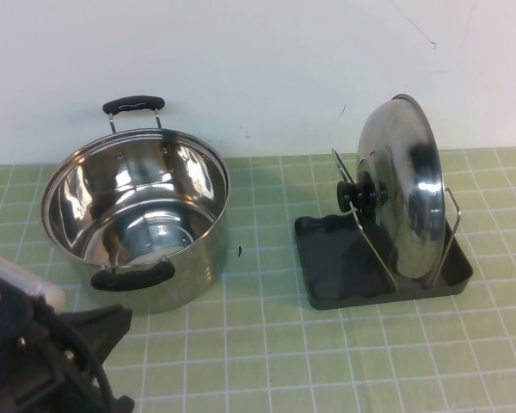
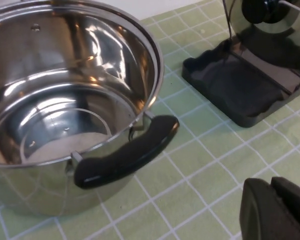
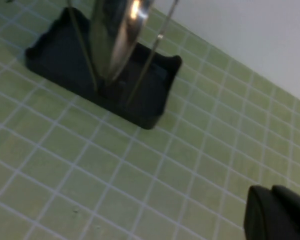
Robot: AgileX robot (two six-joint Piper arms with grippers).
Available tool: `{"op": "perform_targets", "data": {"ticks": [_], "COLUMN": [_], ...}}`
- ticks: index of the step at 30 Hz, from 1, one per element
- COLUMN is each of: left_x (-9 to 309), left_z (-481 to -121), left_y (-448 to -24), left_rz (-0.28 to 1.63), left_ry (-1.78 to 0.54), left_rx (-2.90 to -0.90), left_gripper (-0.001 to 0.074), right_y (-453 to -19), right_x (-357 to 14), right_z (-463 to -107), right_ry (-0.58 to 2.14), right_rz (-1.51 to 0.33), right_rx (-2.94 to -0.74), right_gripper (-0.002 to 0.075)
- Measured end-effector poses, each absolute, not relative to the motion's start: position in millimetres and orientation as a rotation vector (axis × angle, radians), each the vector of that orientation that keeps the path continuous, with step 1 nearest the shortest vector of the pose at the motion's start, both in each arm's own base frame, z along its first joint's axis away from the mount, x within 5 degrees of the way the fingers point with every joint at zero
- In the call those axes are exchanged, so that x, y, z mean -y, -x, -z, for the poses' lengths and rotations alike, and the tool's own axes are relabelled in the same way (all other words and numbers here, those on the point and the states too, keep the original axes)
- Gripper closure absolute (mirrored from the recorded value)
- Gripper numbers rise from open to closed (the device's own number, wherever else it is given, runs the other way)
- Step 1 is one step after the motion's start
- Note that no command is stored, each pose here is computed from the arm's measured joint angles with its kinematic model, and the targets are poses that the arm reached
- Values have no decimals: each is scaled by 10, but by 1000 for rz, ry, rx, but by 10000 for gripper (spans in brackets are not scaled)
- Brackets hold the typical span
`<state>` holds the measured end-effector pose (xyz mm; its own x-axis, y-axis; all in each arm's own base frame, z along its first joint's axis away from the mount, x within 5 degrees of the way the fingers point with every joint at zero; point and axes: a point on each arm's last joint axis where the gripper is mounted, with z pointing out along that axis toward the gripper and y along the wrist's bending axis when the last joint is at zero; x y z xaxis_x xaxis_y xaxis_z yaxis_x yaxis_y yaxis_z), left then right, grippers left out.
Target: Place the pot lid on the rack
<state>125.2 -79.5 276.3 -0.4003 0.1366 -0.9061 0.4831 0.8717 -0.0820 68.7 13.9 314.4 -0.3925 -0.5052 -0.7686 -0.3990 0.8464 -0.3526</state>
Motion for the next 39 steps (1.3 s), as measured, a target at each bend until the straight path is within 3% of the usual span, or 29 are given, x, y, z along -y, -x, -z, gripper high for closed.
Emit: {"op": "perform_targets", "data": {"ticks": [8,39], "left_x": [695,547], "left_z": [-2620,-2650], "left_y": [-1057,-883], "left_rz": [502,493], "left_ry": [-398,-375], "left_rx": [-1845,-1741], "left_gripper": [736,736], "right_y": [-367,-311], "right_x": [-246,-260], "right_z": [-2647,-2671], "right_ry": [780,750], "right_rz": [-29,-61], "right_rx": [-1901,-1831], "right_gripper": [727,727]}}
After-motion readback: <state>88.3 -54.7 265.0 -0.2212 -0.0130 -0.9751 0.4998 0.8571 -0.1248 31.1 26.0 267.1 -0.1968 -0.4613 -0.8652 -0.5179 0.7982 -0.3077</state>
